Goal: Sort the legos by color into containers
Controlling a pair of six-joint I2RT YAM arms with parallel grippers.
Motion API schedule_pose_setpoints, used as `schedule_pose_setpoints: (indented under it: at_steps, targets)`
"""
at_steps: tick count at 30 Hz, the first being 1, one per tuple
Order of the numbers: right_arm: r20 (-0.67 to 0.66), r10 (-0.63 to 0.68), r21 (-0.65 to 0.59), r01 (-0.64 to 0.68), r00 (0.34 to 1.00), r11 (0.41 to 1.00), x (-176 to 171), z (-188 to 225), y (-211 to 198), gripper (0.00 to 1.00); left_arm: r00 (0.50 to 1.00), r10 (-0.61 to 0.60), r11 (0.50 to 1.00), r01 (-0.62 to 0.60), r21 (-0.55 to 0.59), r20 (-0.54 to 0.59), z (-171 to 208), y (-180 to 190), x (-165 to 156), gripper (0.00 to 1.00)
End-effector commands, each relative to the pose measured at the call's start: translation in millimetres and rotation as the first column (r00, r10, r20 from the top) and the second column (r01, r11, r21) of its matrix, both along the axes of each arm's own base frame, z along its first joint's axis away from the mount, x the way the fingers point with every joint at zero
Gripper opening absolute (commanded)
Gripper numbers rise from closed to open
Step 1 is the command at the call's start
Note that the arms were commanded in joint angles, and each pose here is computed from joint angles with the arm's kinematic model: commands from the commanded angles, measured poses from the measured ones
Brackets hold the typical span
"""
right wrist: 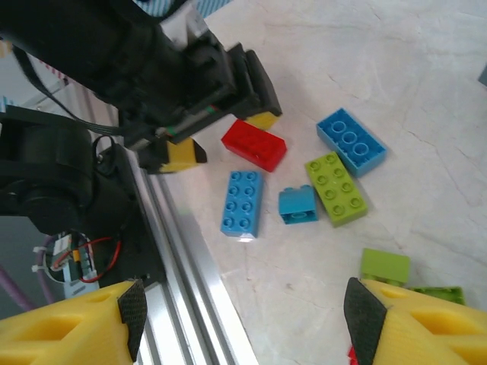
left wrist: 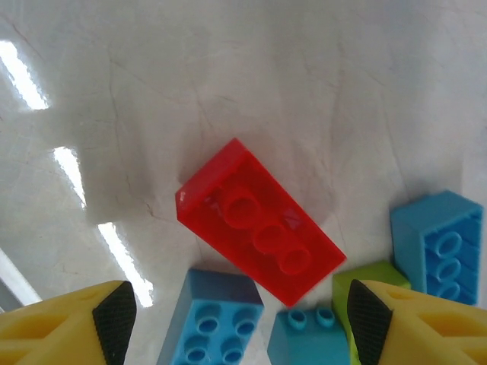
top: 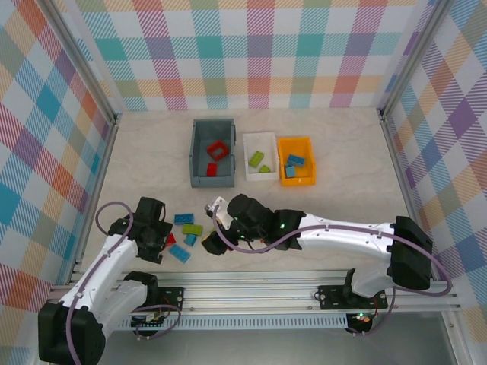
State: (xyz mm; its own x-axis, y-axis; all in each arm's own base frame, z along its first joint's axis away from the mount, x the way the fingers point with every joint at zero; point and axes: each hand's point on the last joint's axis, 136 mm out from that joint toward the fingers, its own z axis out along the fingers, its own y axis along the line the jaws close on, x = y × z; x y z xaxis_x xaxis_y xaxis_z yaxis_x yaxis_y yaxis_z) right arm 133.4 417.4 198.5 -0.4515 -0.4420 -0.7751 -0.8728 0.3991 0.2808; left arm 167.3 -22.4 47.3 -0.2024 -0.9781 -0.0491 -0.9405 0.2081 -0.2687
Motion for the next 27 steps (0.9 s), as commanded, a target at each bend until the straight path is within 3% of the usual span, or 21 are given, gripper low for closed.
schedule_pose_setpoints:
  at_steps: [1,10,19,27]
  targets:
    - [-0.007,-0.013,0.037,0.013,1.0,0.999,-2,2,11,0.71,0.989,0.144,0.988,-0.141,-0.066,0.042,-11,2,11,0.76]
    - [-0.03,0.027,0.042,-0.026,0.999,0.999,-20,0,23,0.71,0.982,0.172,0.985,-0.169,-0.048,0.077,-13,12,28,0.74]
    - [-0.035,0.027,0.048,-0.026,0.999,0.998,-21,5,26,0.7,0.98,0.193,0.981,-0.192,-0.034,0.051,-22,15,30,0.53]
    - [-0.011,-0.021,0.061,0.022,1.0,0.998,-13,13,21,0.69,0.986,0.163,0.986,-0.163,-0.03,0.022,-26,13,33,0.49]
